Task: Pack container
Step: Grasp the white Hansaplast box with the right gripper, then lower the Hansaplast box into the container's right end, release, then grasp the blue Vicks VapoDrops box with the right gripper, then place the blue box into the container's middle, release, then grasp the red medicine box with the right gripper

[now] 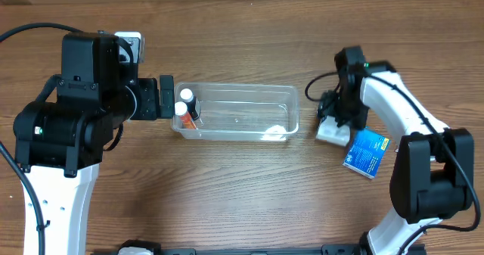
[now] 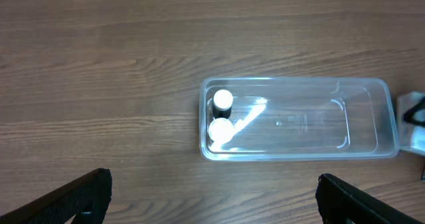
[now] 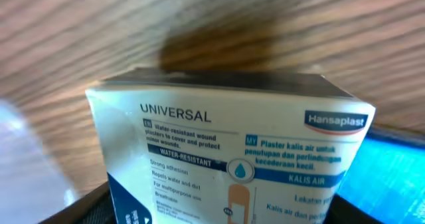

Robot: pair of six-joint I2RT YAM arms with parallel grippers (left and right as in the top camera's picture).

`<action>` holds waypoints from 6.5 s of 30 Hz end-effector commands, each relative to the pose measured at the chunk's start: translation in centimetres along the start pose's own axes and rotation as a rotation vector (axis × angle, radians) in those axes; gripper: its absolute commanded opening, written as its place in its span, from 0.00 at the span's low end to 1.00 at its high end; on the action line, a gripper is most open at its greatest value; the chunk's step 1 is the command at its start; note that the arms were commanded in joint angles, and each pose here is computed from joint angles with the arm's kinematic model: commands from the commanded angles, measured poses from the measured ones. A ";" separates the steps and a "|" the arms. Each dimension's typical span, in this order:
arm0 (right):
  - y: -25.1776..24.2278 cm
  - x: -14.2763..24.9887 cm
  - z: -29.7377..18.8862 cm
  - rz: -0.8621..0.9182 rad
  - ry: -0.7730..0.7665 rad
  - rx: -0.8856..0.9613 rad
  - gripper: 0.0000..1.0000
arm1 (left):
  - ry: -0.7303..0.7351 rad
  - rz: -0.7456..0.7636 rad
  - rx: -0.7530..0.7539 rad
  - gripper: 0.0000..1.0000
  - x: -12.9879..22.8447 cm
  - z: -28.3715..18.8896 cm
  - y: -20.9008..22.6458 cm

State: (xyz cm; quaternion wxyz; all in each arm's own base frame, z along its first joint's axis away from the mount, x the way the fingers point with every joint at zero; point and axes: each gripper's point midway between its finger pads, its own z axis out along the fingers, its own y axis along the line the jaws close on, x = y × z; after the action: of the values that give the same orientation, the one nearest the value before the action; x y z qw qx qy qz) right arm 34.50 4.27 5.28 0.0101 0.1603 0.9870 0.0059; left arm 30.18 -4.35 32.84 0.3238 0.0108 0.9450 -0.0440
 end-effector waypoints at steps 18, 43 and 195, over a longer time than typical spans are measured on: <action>15.7 4.2 -9.0 -0.377 -0.213 -0.180 0.77 | 0.021 0.022 -0.021 1.00 0.4 0.1 0.5; 14.1 1.5 -12.4 -0.283 -0.380 -0.109 0.80 | 0.026 0.022 -0.021 1.00 0.5 0.1 0.5; -21.4 -1.7 3.3 0.403 0.020 0.044 1.00 | 0.035 0.025 -0.021 1.00 0.7 0.2 0.5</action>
State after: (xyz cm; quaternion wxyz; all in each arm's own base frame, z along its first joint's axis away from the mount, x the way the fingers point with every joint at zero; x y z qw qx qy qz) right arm 29.77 -16.94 3.03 0.0148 0.3580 0.9334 -0.0178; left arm 29.55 -4.19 32.16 0.3048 0.0192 0.9515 -0.0368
